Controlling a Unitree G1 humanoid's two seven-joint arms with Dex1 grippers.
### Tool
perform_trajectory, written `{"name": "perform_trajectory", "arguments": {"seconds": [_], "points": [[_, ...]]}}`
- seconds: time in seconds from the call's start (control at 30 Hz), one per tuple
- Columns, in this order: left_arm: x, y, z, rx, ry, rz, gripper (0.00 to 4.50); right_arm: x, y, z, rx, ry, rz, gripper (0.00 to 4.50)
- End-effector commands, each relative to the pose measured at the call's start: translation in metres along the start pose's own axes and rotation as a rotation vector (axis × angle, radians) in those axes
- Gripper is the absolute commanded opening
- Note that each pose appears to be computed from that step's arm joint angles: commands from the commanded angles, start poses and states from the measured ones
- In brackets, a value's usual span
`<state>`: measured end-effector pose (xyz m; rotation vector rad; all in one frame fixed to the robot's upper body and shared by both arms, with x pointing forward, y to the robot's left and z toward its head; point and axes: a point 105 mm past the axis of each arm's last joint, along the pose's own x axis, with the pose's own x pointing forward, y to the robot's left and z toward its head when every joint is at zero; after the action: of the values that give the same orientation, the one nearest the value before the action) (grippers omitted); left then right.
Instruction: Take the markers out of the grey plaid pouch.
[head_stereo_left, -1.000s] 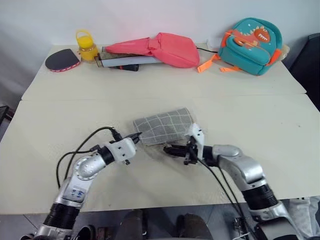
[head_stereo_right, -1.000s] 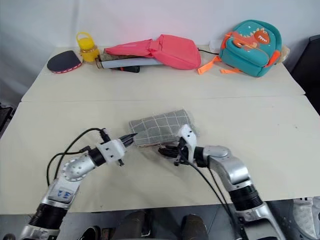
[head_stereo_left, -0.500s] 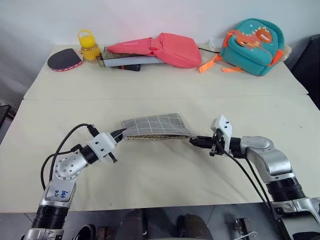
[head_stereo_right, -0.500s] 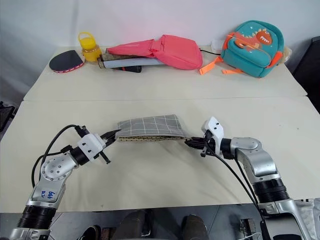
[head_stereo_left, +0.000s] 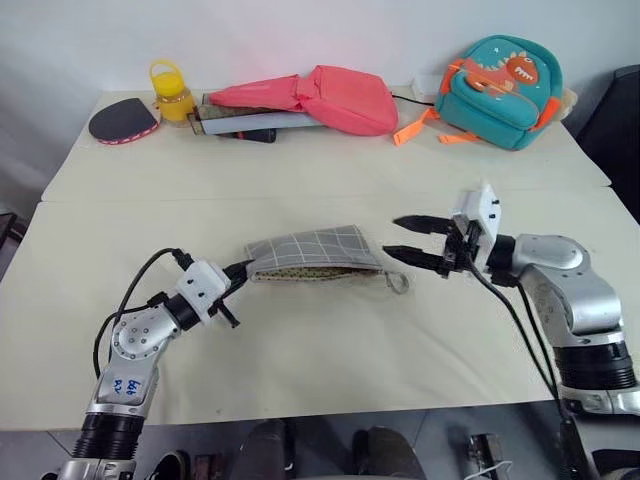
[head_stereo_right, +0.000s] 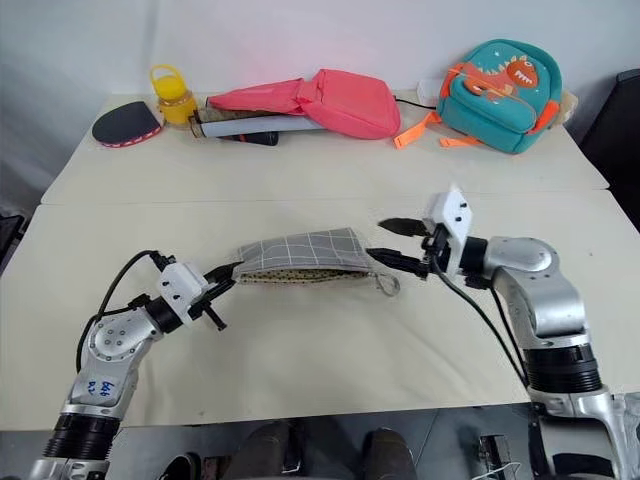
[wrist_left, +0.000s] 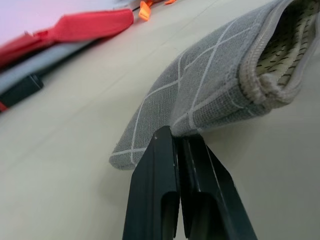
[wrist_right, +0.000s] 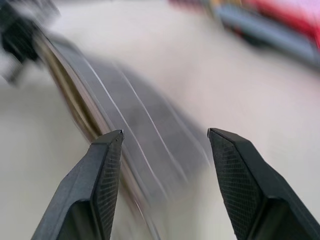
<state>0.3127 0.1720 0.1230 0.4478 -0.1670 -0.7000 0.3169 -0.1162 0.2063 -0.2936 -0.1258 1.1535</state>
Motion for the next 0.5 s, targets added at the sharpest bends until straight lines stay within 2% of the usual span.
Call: {"name": "perform_trajectory", "arguments": {"seconds": [0.03, 0.2, 0.37, 0.5], "points": [[0.007, -0.006, 0.014, -0.085, -0.044, -0.035, 0.0, 0.024, 0.035, 0.009, -0.105, -0.049, 0.11, 1.84], [0.015, -0.013, 0.025, -0.14, -0.071, -0.044, 0.0, 0.045, 0.061, -0.005, -0.213, -0.025, 0.159, 0.06], [0.018, -0.014, 0.037, -0.138, -0.102, -0.049, 0.0, 0.055, 0.051, -0.028, -0.334, 0.059, 0.067, 0.02], [0.02, -0.014, 0.04, -0.143, -0.098, -0.059, 0.0, 0.057, 0.034, -0.032, -0.341, 0.075, -0.014, 0.02]]}}
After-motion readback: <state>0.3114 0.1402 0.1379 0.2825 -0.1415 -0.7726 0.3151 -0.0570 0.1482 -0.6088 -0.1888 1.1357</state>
